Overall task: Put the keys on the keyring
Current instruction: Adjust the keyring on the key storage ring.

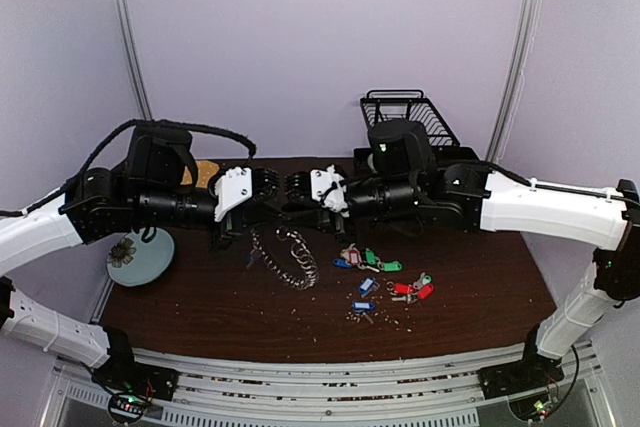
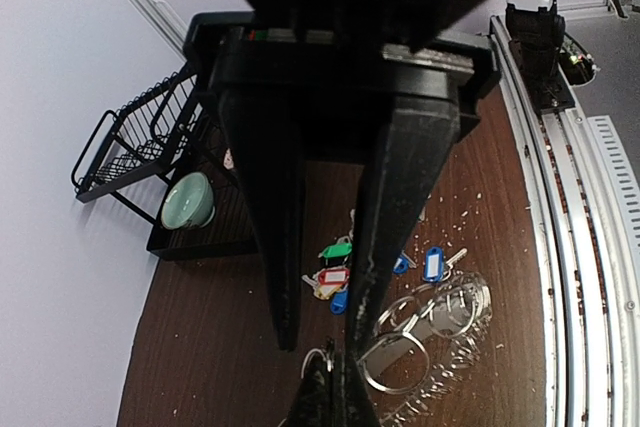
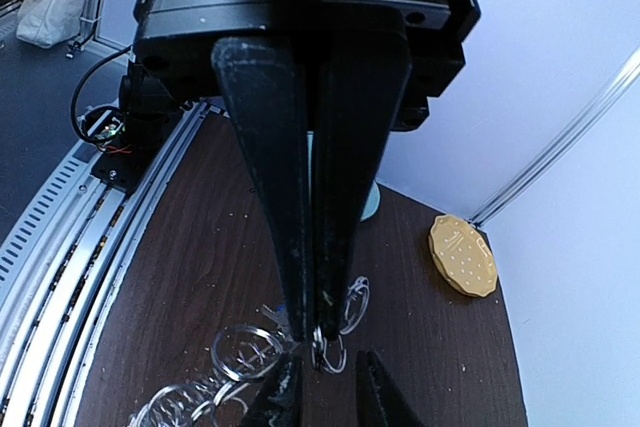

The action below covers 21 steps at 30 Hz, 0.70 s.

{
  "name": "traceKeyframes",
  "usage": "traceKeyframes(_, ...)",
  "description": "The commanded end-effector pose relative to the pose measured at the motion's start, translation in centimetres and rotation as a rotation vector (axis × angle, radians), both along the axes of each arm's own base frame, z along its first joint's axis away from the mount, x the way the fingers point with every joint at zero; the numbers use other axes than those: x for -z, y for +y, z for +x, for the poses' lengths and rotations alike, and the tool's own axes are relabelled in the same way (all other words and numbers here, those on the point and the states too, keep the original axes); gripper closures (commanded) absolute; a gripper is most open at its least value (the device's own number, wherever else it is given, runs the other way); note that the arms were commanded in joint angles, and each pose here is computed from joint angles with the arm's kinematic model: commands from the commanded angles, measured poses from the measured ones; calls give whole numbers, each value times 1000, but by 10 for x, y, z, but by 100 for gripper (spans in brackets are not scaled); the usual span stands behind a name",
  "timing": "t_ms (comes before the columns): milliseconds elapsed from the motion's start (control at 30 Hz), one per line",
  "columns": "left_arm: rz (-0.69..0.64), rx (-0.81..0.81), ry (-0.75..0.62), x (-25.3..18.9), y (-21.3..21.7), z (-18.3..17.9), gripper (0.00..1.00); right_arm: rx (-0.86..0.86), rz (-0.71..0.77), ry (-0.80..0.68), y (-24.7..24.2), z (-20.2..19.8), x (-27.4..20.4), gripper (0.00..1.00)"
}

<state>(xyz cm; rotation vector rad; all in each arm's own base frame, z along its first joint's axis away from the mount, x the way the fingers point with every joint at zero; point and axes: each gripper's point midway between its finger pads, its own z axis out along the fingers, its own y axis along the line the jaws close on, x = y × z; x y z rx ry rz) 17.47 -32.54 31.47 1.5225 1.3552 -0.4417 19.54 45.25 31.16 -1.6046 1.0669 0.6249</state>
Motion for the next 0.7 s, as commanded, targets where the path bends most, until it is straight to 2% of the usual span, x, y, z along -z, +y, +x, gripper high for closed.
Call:
traceKeyframes(0,-84,20,-65,-29,-6,0,100,-19,43,-14,-20,3,-29,78)
traceKeyframes(167,-84,21,-65,-29,-6,0,100,-57,70,25,-11,-1,-30,83)
traceKeyframes(433,-83,22,-67,-28,-6,0,100,-111,52,50,-1,-13,-21,77)
traceKeyframes(567,-83,28,-66,-28,-7,-1,100,-91,57,52,3,-10,-21,84)
traceKeyframes(667,-85,29,-67,-29,-6,-2,100,-70,40,43,4,-7,-16,86)
